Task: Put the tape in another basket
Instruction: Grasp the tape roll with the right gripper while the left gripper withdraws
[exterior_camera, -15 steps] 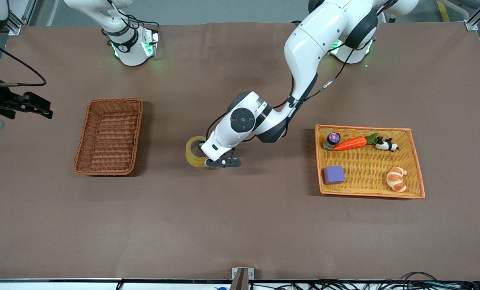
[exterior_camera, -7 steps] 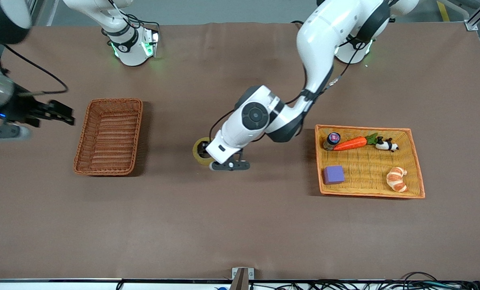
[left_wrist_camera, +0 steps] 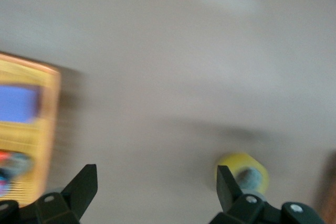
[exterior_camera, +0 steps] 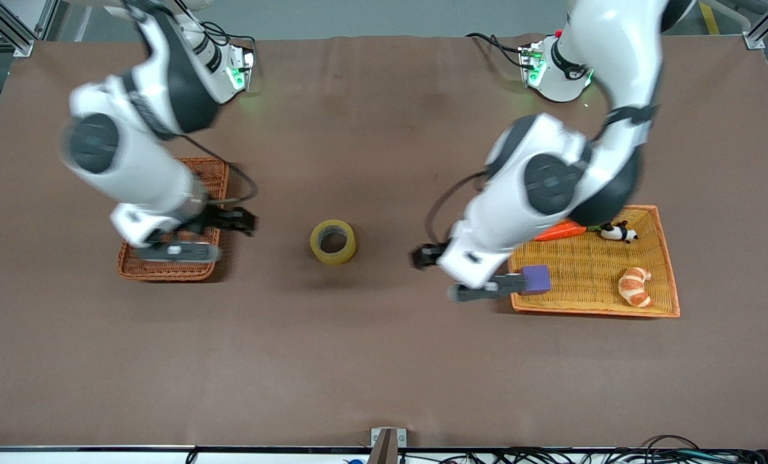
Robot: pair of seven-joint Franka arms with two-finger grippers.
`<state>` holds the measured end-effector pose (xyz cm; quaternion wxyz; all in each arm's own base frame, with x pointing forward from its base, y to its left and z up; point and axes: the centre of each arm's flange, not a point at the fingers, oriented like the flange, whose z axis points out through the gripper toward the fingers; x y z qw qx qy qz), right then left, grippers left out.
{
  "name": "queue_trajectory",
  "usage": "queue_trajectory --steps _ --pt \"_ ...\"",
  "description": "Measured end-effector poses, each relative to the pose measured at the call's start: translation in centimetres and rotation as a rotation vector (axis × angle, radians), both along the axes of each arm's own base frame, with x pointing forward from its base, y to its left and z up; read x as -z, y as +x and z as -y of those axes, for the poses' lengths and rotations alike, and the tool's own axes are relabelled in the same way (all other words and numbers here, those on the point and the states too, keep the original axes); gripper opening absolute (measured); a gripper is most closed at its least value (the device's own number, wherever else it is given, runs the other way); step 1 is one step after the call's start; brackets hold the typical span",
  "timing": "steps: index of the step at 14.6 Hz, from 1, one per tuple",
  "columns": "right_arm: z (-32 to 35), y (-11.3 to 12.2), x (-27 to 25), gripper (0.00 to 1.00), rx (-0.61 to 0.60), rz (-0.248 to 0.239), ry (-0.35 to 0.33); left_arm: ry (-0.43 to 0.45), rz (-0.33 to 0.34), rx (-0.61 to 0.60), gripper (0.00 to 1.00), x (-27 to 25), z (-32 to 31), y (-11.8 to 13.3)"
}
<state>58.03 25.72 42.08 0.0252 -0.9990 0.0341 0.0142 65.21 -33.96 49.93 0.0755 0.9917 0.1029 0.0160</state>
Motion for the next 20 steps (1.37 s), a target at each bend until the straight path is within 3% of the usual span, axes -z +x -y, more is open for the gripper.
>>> queue_trajectory --steps 2,5,10,17,19,20 --pt "-4.0 -2.5 5.2 1.0 0.018 0.04 -0.024 0.069 0.036 -0.003 1.0 -4.1 -5.2 0.2" --pt "-7.4 -4.9 11.6 1.0 0.014 0.069 -0.069 0.099 0.037 0.072 1.0 -7.5 -12.3 0.5" --pt "-9.7 -6.4 19.1 1.0 0.01 0.1 -0.134 0.032 0.023 0.162 1.0 -11.0 -21.6 -0.4" --pt "-10.0 -6.6 21.7 1.0 -0.024 0.106 -0.124 0.057 -0.015 0.215 1.0 -11.3 -24.5 -4.8" --pt "-10.0 -6.6 22.5 0.96 -0.025 0.105 -0.114 0.065 -0.004 0.242 1.0 -11.2 -25.5 -5.5" --pt "-10.0 -6.6 22.7 0.88 -0.024 0.104 -0.113 0.069 0.006 0.249 1.0 -11.2 -25.6 -6.0"
